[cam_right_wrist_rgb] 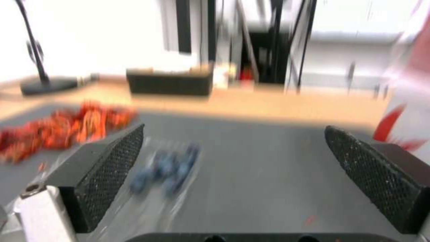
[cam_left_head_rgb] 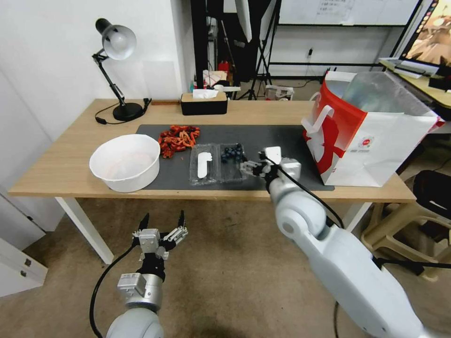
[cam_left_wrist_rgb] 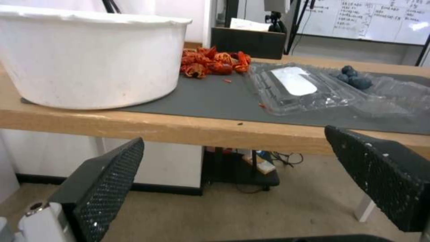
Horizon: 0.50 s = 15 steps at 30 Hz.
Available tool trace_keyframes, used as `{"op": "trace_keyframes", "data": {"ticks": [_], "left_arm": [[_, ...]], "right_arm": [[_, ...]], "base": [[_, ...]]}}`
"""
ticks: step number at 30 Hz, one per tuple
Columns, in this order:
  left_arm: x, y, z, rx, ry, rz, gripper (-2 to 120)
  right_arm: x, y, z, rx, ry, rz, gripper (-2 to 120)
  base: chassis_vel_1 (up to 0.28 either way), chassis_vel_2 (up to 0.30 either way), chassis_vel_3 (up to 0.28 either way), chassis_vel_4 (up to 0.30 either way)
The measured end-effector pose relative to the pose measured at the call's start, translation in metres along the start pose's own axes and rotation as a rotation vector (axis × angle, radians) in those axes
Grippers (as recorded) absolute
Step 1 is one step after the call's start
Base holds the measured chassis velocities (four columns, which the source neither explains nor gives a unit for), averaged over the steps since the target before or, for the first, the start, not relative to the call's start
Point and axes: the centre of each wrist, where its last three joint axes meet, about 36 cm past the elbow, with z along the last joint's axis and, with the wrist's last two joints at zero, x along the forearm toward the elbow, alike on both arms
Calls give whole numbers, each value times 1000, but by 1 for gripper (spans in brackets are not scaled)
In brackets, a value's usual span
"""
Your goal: Close the takeout container lid, then place the container into the takeout bag.
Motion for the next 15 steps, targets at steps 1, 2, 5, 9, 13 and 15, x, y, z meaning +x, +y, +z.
{"op": "trace_keyframes", "data": {"ticks": [1, 2, 5, 9, 13, 15], "left_arm": [[0, 0, 0, 3, 0, 1, 100], [0, 0, 0, 3, 0, 1, 100], [0, 0, -1, 17, 2, 6, 100], [2, -1, -2, 28, 0, 4, 100], [3, -3, -2, 38, 0, 8, 100], [4, -4, -2, 43, 5, 11, 100]], "right_arm": [[8, -11, 9, 27, -70, -11, 100], [8, -11, 9, 27, -70, -11, 100], [35, -29, 31, 72, -218, -42, 100], [63, -29, 52, 47, -268, -25, 100], [95, -29, 75, 26, -279, 16, 100], [116, -27, 91, 22, -286, 42, 100]], "base": [[0, 0, 0, 0], [0, 0, 0, 0], [0, 0, 0, 0], [0, 0, 0, 0], [0, 0, 0, 0], [0, 0, 0, 0]]}}
